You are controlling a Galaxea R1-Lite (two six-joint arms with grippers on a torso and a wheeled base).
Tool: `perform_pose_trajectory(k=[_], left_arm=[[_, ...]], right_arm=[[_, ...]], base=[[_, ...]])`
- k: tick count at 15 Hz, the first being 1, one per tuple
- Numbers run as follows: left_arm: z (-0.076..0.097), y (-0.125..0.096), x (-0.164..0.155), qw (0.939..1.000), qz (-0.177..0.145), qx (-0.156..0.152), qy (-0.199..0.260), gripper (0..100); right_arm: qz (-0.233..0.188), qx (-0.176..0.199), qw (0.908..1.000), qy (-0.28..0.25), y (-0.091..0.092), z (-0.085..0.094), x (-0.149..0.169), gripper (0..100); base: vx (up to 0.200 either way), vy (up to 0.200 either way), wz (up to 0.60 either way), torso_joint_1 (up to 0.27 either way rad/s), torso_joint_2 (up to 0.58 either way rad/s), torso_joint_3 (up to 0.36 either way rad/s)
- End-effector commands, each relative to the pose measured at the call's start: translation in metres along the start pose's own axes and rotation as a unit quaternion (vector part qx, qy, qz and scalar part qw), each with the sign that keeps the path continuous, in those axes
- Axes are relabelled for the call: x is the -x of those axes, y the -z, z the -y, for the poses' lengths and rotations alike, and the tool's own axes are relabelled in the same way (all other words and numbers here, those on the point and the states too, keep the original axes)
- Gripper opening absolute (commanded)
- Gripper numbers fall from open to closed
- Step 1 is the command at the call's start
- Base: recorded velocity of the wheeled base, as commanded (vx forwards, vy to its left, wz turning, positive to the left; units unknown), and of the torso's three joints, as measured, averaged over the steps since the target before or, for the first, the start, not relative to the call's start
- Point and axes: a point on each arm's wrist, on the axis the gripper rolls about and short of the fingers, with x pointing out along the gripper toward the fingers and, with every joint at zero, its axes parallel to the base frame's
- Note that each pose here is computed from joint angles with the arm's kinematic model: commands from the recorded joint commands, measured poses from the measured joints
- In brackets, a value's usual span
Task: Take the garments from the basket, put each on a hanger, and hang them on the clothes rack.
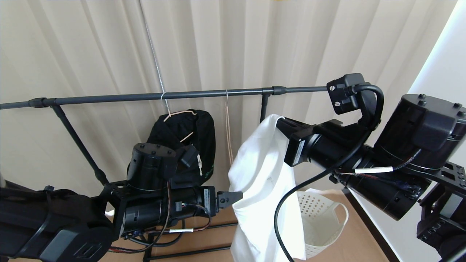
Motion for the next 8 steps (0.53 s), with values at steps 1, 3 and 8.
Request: perform_pose_trajectory(k=[1,3,8], left_arm=[[0.001,0.0,0.0,1.0,0.0,-0.001,0.001,100],[0.003,0.003,-0.002,1.0,-0.006,-0.003,0.003,100],[0.004,0.011,-0.017,0.9996,0.005,-0.01,-0.024,100]], right_arm=[[0.008,-0.002,0.9999,-0.01,-0.005,-0.005,0.006,0],[0.004,-0.002,0.9999,-0.013,-0.003,-0.006,0.007,0],[0.009,-0.004,0.9997,-0.023,-0.006,-0.011,0.011,0]], base=[[0.0,0.0,0.0,0.0,0.0,0.0],[0.0,0.0,0.0,0.0,0.0,0.0],[0.0,0.0,0.0,0.0,0.0,0.0]])
